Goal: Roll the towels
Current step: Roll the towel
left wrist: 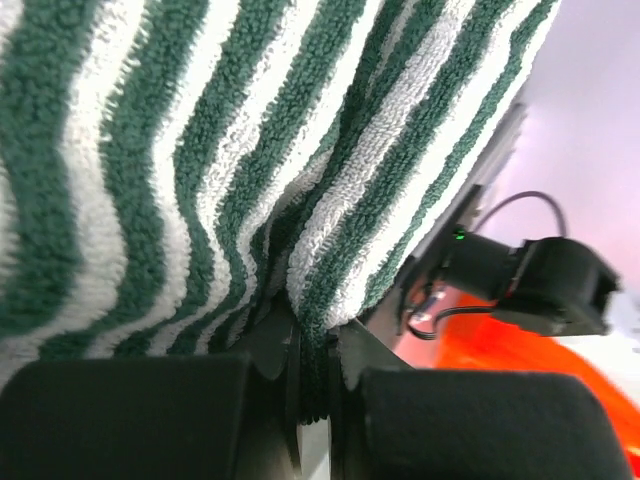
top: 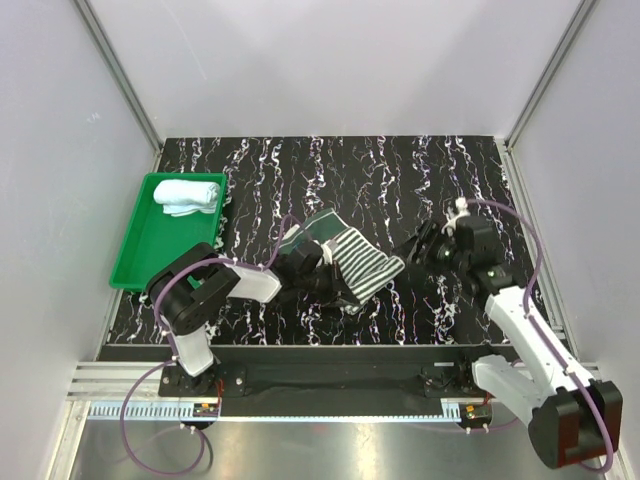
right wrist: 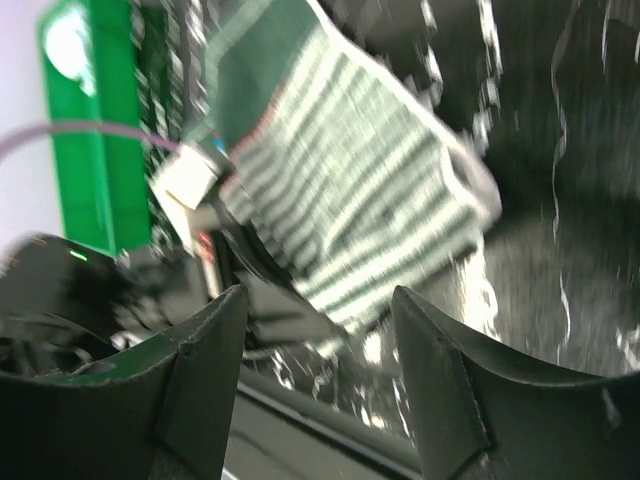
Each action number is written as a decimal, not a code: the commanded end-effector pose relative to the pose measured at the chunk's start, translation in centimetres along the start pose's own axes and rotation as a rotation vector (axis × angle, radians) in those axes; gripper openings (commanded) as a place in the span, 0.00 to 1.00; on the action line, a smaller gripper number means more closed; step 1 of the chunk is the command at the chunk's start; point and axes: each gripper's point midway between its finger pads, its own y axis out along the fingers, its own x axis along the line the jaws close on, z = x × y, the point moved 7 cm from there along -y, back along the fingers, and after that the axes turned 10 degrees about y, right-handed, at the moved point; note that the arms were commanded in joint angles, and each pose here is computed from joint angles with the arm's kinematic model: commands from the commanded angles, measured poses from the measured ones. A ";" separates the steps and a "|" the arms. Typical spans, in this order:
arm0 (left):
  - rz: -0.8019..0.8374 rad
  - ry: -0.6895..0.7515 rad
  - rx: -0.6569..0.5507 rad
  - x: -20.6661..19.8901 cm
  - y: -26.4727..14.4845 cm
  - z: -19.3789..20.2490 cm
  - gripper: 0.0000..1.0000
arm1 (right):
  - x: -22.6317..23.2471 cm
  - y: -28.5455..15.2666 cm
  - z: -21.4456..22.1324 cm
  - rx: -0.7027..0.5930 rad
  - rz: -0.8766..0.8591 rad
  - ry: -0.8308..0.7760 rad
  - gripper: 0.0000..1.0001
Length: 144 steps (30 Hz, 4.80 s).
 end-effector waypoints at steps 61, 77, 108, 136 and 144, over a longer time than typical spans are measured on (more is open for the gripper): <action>-0.525 1.182 -0.193 -9.6 0.3 1.6 0.79 | -3.7 7.9 5.5 0.371 0.342 -0.023 0.03; -0.594 1.138 -0.092 -3.7 3.0 3.7 0.68 | -3.2 7.5 5.8 0.397 0.316 -0.015 0.03; -0.086 0.547 0.045 -4.1 -0.1 1.9 0.00 | -0.4 3.0 -6.5 0.035 0.506 -0.097 0.69; 0.126 -0.128 -0.059 3.5 -2.9 0.5 0.00 | -0.8 10.2 6.4 0.339 -0.285 0.191 0.16; 0.054 -0.114 -0.085 4.3 -3.1 0.8 0.11 | -5.2 12.6 8.5 0.364 -0.161 0.202 0.13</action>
